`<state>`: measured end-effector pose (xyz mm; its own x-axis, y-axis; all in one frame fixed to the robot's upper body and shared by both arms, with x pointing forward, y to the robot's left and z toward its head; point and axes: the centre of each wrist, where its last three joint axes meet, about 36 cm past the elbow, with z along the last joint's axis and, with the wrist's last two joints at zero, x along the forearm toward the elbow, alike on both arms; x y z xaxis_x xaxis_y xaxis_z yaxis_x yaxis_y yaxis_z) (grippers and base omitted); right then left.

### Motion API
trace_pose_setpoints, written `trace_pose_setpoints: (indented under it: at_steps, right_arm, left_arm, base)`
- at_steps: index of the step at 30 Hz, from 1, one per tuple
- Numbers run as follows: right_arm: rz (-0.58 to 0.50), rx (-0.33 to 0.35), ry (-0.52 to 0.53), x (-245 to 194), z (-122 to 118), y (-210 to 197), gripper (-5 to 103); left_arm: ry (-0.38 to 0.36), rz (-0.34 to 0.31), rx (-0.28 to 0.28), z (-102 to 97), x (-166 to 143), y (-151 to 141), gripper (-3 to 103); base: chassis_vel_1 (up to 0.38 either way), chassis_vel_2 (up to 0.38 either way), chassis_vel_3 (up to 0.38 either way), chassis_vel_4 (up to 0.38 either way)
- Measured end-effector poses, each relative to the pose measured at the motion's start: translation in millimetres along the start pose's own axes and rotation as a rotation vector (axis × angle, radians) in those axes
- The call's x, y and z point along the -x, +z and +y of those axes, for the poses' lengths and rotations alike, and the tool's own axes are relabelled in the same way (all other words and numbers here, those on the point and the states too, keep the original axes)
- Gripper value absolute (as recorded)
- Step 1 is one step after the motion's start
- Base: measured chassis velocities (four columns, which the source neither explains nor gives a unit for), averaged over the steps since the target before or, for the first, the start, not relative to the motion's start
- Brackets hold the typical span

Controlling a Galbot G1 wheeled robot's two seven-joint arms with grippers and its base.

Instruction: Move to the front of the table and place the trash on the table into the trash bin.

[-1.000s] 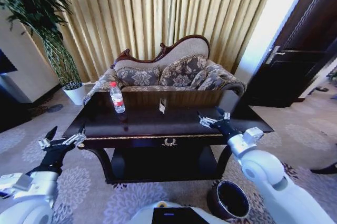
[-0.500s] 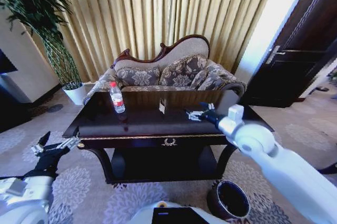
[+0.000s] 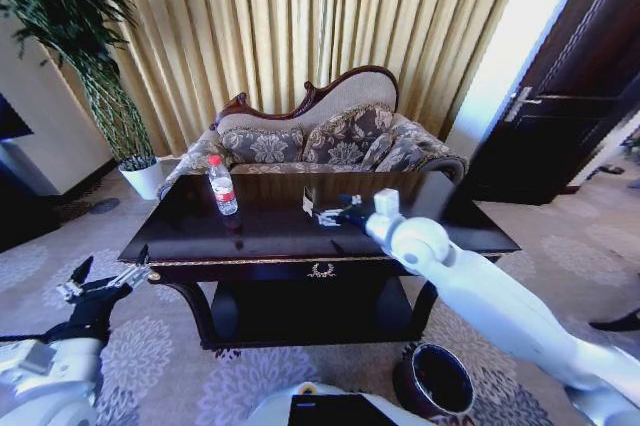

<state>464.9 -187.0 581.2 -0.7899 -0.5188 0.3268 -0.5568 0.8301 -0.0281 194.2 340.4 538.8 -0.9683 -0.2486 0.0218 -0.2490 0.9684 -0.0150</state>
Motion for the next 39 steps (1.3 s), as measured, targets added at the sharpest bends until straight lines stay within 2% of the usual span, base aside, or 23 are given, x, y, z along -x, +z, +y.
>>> trace_pose_setpoints:
  at_steps: [7, 11, 19, 39]
  right_arm:
    - [0.031, 0.021, 0.023, 26.4, -3.5, 2.1, 100]
    - [0.068, 0.058, 0.032, 40.4, 7.5, 7.3, 100]
    - [0.098, 0.080, 0.063, 59.7, 15.6, 13.0, 100]
    - [0.136, 0.085, 0.121, 72.6, 3.6, 30.0, 100]
  left_arm:
    - [0.001, -0.004, -0.002, -0.5, 0.8, -0.3, 100]
    - [0.001, -0.003, -0.005, -2.2, 0.9, 0.8, 100]
    - [-0.003, 0.007, 0.001, -5.4, -0.5, 4.0, 100]
    - [-0.012, -0.002, 0.005, -5.7, -1.0, 4.7, 100]
  base:
    - [0.000, 0.000, 0.000, 0.000]
    - [0.000, 0.000, 0.000, 0.000]
    - [0.000, 0.000, 0.000, 0.000]
    - [0.000, 0.000, 0.000, 0.000]
